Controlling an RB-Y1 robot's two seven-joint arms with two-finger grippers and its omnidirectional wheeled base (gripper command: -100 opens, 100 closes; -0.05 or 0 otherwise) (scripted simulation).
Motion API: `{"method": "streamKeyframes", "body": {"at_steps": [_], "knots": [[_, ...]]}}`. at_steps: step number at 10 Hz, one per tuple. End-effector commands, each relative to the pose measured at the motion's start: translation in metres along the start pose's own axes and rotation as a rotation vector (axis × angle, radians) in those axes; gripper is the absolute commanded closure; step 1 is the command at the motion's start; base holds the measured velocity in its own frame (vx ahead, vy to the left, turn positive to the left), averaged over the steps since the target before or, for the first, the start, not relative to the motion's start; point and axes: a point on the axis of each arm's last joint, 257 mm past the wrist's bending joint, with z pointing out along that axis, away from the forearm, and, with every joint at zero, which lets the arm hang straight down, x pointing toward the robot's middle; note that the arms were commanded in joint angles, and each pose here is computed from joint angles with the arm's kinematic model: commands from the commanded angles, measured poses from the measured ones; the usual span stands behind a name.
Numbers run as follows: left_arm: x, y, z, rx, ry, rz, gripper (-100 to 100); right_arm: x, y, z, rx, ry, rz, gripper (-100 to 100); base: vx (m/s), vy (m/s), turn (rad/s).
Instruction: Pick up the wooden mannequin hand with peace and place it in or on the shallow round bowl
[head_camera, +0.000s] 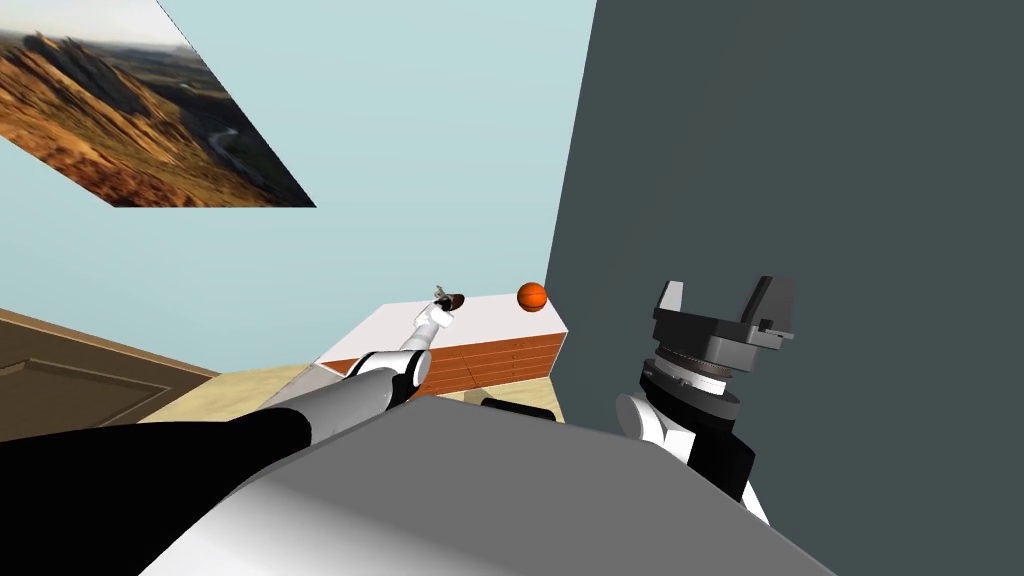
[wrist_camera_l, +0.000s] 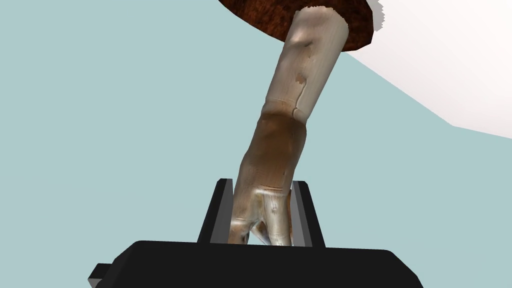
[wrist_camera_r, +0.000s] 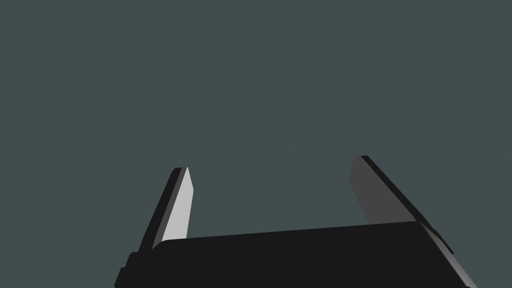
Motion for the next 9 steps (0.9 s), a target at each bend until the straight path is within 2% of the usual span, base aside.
{"method": "streamKeyframes", "body": {"at_steps": [1, 2, 3, 4, 5, 6, 7, 9], "knots": [[-0.015, 0.012, 0.003, -0.036, -0.012, -0.016, 100, 0.000, 0.000, 0.000, 0.000, 0.000, 0.000, 0, 0.042, 0.008, -0.130], [-0.031, 0.025, 0.006, -0.070, -0.026, -0.037, 100, 0.000, 0.000, 0.000, 0.000, 0.000, 0.000, 0, 0.079, 0.037, -0.255], [-0.036, 0.021, 0.005, -0.062, -0.035, -0.039, 100, 0.000, 0.000, 0.000, 0.000, 0.000, 0.000, 0, 0.071, 0.038, -0.099], [-0.031, 0.025, 0.006, -0.069, -0.026, -0.037, 100, 0.000, 0.000, 0.000, 0.000, 0.000, 0.000, 0, 0.035, 0.014, 0.020], [-0.047, 0.039, 0.008, -0.106, -0.039, -0.059, 100, 0.000, 0.000, 0.000, 0.000, 0.000, 0.000, 0, 0.046, 0.012, -0.145], [-0.047, 0.039, 0.008, -0.106, -0.039, -0.059, 100, 0.000, 0.000, 0.000, 0.000, 0.000, 0.000, 0, 0.053, 0.023, -0.103], [-0.063, 0.053, 0.010, -0.143, -0.051, -0.083, 100, 0.000, 0.000, 0.000, 0.000, 0.000, 0.000, 0, 0.061, 0.044, -0.156], [-0.077, 0.067, 0.010, -0.178, -0.062, -0.105, 100, 0.000, 0.000, 0.000, 0.000, 0.000, 0.000, 0, 0.073, 0.066, -0.169]]}}
